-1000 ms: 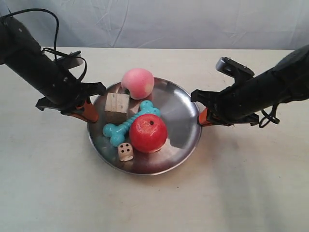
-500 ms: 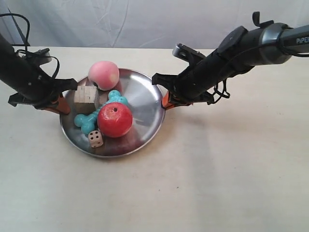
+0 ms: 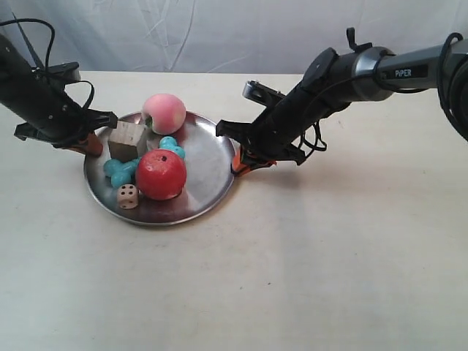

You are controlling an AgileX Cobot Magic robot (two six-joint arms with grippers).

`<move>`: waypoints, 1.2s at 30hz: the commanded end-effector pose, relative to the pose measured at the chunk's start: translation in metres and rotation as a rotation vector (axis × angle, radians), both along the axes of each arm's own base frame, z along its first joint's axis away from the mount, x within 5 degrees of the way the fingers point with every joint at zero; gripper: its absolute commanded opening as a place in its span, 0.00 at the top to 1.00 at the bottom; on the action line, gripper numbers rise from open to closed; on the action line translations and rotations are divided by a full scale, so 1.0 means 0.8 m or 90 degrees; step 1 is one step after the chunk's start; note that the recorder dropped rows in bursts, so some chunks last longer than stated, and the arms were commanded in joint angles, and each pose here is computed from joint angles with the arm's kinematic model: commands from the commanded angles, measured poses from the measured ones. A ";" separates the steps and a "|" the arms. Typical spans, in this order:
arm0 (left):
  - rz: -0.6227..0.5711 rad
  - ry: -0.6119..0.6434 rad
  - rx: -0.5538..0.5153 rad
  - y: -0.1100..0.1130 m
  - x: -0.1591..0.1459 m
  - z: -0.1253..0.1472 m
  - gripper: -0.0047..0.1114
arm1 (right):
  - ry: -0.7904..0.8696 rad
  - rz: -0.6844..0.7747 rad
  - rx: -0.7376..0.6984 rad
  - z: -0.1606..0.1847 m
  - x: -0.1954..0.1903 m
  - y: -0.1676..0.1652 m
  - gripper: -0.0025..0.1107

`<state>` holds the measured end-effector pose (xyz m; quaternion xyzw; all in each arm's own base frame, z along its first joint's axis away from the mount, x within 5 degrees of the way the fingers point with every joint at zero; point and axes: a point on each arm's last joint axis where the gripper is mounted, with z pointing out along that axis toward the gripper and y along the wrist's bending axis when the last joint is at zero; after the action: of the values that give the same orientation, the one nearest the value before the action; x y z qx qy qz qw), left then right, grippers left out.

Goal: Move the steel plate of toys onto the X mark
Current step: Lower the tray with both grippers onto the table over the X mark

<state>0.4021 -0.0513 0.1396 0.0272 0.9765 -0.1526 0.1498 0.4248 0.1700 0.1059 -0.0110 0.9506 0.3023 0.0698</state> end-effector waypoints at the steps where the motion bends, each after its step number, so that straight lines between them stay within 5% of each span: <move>1: -0.015 0.016 -0.061 -0.033 -0.004 0.002 0.96 | 0.003 0.022 0.082 0.022 -0.010 0.045 0.98; 5: -0.016 -0.008 -0.051 -0.032 0.000 0.002 0.96 | -0.004 0.025 0.071 0.021 -0.010 0.043 0.97; 13: -0.033 -0.013 -0.026 -0.029 0.000 0.001 0.82 | -0.005 0.026 0.069 0.021 -0.010 0.043 0.70; 36: -0.065 -0.013 0.054 -0.017 -0.002 -0.003 0.76 | -0.017 0.045 0.041 0.023 -0.010 0.038 0.70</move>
<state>0.4056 -0.0498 0.1379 0.0891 0.9765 -0.0923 0.1734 0.4155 0.1878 0.1065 -0.0495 0.9496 0.3045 0.0550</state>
